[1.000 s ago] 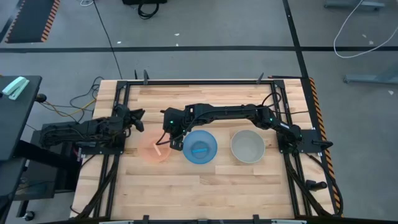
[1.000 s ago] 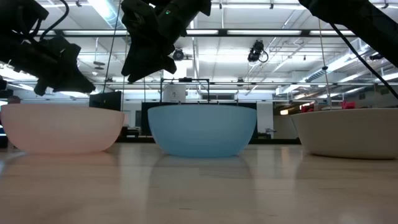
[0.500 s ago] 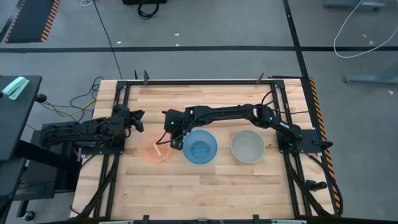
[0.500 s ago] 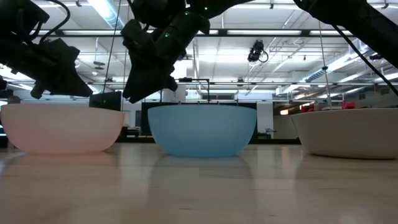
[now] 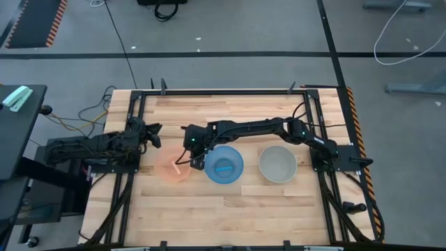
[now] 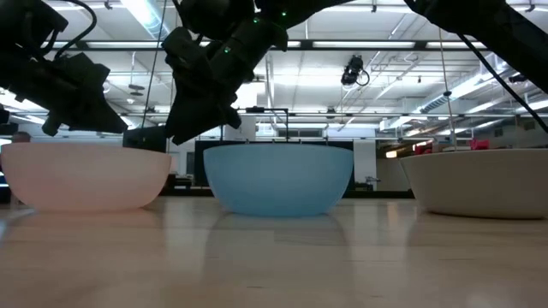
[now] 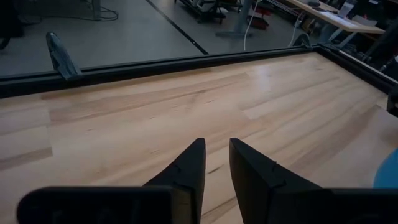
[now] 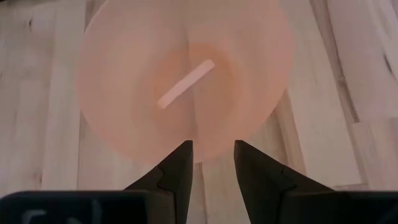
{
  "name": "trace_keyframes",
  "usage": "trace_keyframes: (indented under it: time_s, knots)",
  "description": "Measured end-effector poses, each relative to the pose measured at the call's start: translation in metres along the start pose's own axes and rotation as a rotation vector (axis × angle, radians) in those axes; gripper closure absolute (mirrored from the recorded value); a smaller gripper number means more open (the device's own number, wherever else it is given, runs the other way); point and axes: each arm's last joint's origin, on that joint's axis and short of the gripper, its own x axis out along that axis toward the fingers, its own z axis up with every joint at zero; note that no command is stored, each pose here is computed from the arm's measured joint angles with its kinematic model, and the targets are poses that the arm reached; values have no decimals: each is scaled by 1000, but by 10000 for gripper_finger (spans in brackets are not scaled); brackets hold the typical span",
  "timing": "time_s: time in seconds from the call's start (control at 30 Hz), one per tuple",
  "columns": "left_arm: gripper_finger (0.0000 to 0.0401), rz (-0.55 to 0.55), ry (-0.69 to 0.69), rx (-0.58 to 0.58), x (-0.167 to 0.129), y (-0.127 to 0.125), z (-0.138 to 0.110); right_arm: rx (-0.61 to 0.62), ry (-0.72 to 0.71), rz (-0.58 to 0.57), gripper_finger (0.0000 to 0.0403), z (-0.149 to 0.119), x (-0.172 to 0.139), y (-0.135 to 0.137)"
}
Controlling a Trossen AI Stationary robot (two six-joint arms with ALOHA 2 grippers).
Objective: Nest bowls inside each other
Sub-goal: Stack the orange bowl on top of the gray bowl, then adjust the blue bowl
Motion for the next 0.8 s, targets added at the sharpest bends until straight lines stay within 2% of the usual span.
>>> trace_keyframes:
  time_s: [0.33, 0.63, 0.8]
  knots:
    - [318, 3, 6, 6, 0, 0, -1, 5, 23, 7, 277, -10, 35, -9]
    - [319, 15, 30, 15, 3, -1, -3, 12, -11, 3, 277, -3, 28, -13]
    - [320, -46, 92, 9, 3, -3, -5, -23, 4, 6, 277, -5, 27, -9]
